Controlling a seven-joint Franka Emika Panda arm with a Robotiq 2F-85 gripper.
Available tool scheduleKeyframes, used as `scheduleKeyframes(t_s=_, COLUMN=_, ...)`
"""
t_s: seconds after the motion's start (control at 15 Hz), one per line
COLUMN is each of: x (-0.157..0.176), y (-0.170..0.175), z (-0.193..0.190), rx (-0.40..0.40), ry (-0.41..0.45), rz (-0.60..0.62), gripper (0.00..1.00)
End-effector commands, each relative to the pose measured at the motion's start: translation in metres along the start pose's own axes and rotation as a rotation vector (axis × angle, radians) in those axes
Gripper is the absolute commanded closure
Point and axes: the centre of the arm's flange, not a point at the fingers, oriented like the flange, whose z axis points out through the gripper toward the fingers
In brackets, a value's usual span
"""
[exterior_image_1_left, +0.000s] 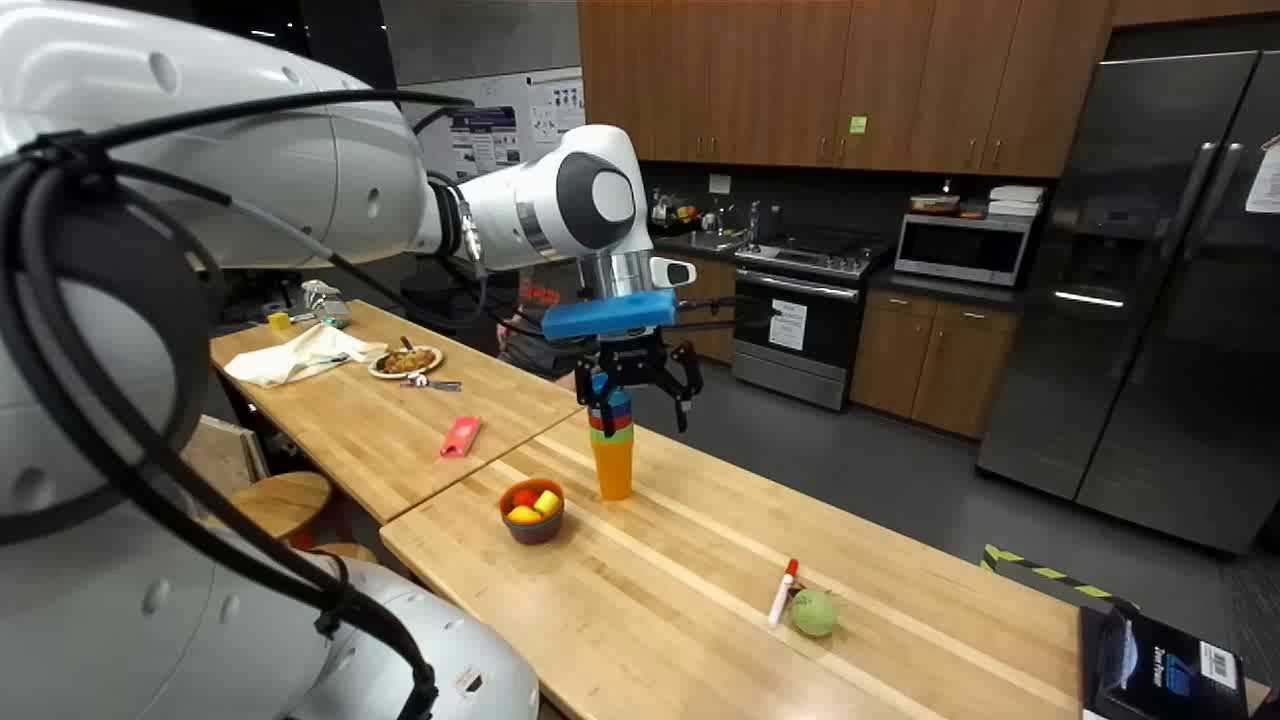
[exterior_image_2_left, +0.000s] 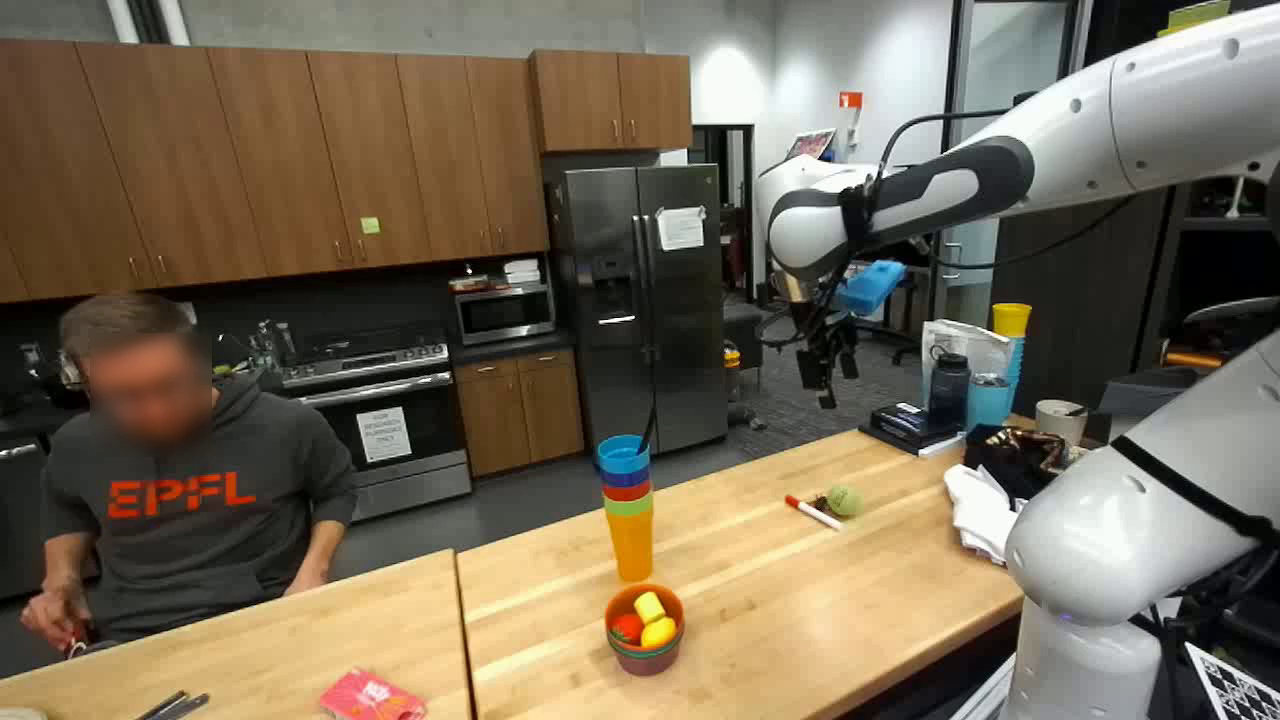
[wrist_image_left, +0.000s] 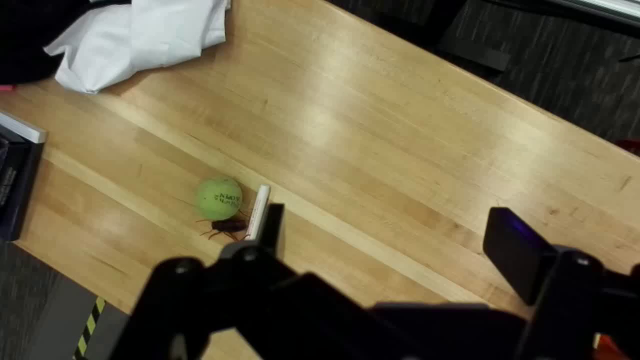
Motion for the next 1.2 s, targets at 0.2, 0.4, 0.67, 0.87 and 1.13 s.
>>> scheduleKeyframes(t_s=0.2, x=0.0001, y=0.0002, z=-0.001, rx=-0.001, ry=0.003, rz=0.001, gripper=0.0)
scheduleKeyframes(t_s=0.4, x=0.0001, y=0.0002, z=-0.001, rx=-0.001, ry=0.003, rz=0.001, gripper=0.0)
scheduleKeyframes(t_s=0.67, x=0.0001, y=0.0002, z=-0.0011, rx=-0.001, ry=0.003, rz=0.001, gripper=0.0)
scheduleKeyframes(t_s=0.87, x=0.0001, y=0.0002, z=-0.0011, rx=-0.001, ry=0.003, rz=0.001, gripper=0.0)
scheduleKeyframes(t_s=1.13, x=-0.0005, y=0.0025, z=-0.001, rx=-0.021, ry=-0.007, rz=0.006, gripper=0.0)
